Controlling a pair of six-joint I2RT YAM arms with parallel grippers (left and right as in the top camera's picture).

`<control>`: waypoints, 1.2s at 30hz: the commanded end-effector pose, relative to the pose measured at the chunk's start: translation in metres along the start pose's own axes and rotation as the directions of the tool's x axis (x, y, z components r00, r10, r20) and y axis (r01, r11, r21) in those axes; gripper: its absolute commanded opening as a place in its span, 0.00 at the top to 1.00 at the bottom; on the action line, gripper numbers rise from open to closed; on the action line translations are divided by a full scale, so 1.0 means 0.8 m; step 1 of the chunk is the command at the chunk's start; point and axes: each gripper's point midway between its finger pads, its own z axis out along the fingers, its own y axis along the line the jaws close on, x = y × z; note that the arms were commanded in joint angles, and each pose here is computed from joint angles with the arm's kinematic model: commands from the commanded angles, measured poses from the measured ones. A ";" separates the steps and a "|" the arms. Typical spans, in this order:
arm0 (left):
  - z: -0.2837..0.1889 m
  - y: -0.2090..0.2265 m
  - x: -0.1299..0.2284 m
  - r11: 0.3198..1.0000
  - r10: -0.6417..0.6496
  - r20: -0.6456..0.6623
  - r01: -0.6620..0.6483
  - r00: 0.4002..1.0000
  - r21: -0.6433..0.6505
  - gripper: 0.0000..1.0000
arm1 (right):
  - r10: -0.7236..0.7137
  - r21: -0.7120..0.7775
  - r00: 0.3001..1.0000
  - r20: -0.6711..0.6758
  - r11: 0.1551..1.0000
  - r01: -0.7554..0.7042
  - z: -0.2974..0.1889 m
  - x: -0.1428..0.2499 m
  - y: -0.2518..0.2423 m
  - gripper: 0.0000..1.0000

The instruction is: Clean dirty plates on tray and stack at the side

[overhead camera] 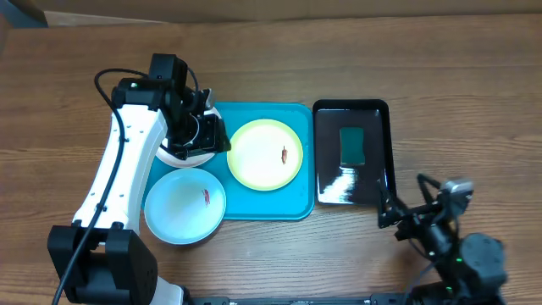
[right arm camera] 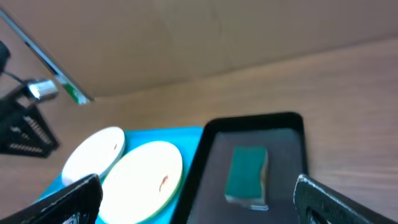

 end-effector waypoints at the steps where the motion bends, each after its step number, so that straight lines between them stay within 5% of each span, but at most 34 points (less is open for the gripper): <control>1: 0.001 -0.011 -0.005 0.999 0.019 0.010 -0.019 1.000 0.031 0.37 | -0.009 0.073 0.999 -0.049 0.997 0.012 -0.008 -0.060 0.010 0.00; 4: 0.000 -0.021 -0.006 0.996 0.023 0.014 -0.024 1.000 0.081 0.46 | -0.029 0.127 0.966 -0.256 0.990 0.063 0.009 -0.074 0.013 0.00; 6: 0.000 -0.022 -0.006 0.996 0.023 0.015 -0.024 1.000 0.082 0.39 | 0.002 0.163 0.919 -0.394 0.984 0.068 0.025 -0.082 0.013 0.00; 9: 0.000 -0.022 -0.007 0.996 0.025 0.018 -0.026 1.000 0.082 0.03 | 0.057 0.174 0.839 -0.541 0.984 0.046 0.059 -0.093 0.021 0.00; 10: 0.000 -0.022 -0.008 0.996 0.025 0.020 -0.027 0.999 0.082 0.00 | 0.072 0.164 0.812 -0.580 0.986 0.030 0.071 -0.095 0.026 0.00; 13: 0.000 -0.022 -0.010 0.996 0.029 0.028 -0.032 0.999 0.081 0.00 | 0.065 0.125 0.753 -0.655 0.992 0.024 0.105 -0.094 0.032 0.00; 16: 0.001 -0.023 -0.009 0.996 0.030 0.025 -0.032 0.999 0.079 0.00 | 0.101 0.159 0.710 -0.696 0.987 0.016 0.137 -0.078 0.019 0.14; 18: 0.001 -0.020 -0.009 0.997 0.028 0.023 -0.030 0.999 0.065 0.00 | 0.140 0.192 0.674 -0.725 0.981 0.003 0.151 -0.060 0.010 0.14; 23: 0.003 -0.003 -0.010 0.998 -0.048 0.032 0.049 0.998 -0.034 0.16 | 0.203 0.280 0.574 -0.793 0.959 0.047 0.176 -0.008 -0.024 0.13; 28: 0.007 -0.012 -0.007 0.998 -0.027 0.027 0.028 0.999 -0.048 0.21 | 0.236 0.321 0.473 -0.849 0.941 0.106 0.194 0.048 -0.050 0.14; 36: 0.011 -0.015 -0.005 0.996 0.002 0.027 0.000 1.000 -0.092 0.22 | 0.226 0.324 0.453 -0.862 0.934 0.152 0.234 0.112 -0.067 0.19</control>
